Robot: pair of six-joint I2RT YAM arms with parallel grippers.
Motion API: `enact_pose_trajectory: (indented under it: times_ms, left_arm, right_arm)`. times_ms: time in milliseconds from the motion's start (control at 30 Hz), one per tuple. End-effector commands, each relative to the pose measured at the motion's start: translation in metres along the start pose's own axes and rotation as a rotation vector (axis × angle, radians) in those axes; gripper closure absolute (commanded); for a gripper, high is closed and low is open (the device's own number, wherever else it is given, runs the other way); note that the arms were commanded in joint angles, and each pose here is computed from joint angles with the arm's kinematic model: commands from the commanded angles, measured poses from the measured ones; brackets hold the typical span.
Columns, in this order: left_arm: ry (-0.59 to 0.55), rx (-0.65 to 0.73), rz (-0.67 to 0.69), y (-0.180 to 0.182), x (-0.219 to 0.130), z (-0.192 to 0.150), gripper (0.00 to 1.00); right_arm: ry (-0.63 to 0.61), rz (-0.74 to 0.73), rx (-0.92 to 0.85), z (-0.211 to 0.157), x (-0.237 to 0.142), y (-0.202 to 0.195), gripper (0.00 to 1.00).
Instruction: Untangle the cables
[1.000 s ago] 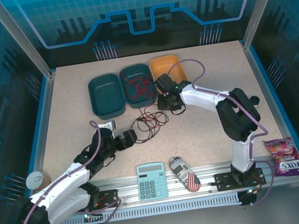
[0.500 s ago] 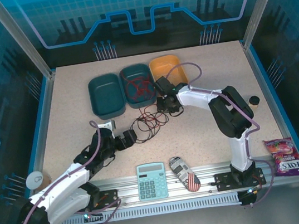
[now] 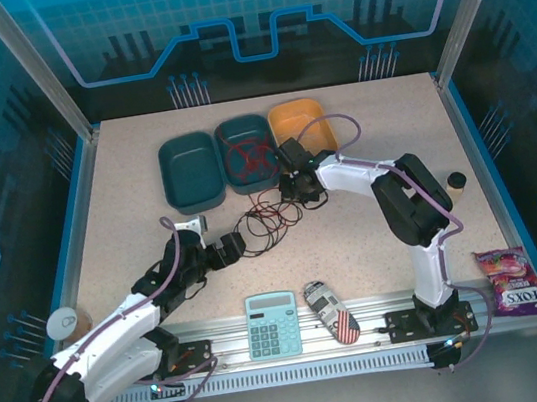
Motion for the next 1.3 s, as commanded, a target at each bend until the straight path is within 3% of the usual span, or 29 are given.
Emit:
enact_pose_trajectory:
  times_ms: [0,100,267,533,800,1267]
  left_arm:
    - [-0.012,-0.004,0.005,0.003,-0.001,0.0,0.01]
    - [-0.011,-0.004,0.003,0.003,-0.001,0.0,0.01]
    - [-0.012,-0.005,0.01,0.005,-0.002,-0.001,0.01]
    - [-0.017,-0.003,0.012,0.007,-0.003,-0.001,0.01]
    - [-0.018,-0.006,0.009,0.006,-0.002,-0.001,0.01]
    - [-0.024,-0.018,0.014,0.008,-0.002,-0.001,0.01]
  right_arm:
    - [0.004,0.019,0.02,0.002,0.005,0.002,0.83]
    - [0.008,0.028,0.025,0.0,0.008,0.002,0.85]
    - [-0.009,0.066,0.018,0.001,0.0,0.008,1.0]
    - [-0.129,0.109,-0.05,0.008,-0.049,0.024,1.0]
    - [-0.278,0.058,-0.199,0.012,-0.109,0.041,1.0]
    - [-0.595,0.061,-0.437,0.027,-0.228,0.084,1.0]
Point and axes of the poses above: each hand's point on the last joint's axis, 136 mm out from that joint toward the fingers, its own x axis out along the fingers, its own y axis along the line the jaws close on, z = x × y, the point moved 6 cm from there along -x, back along the fingers, and after that the axes turned 11 degrees about -x, right-handed, at the moved point
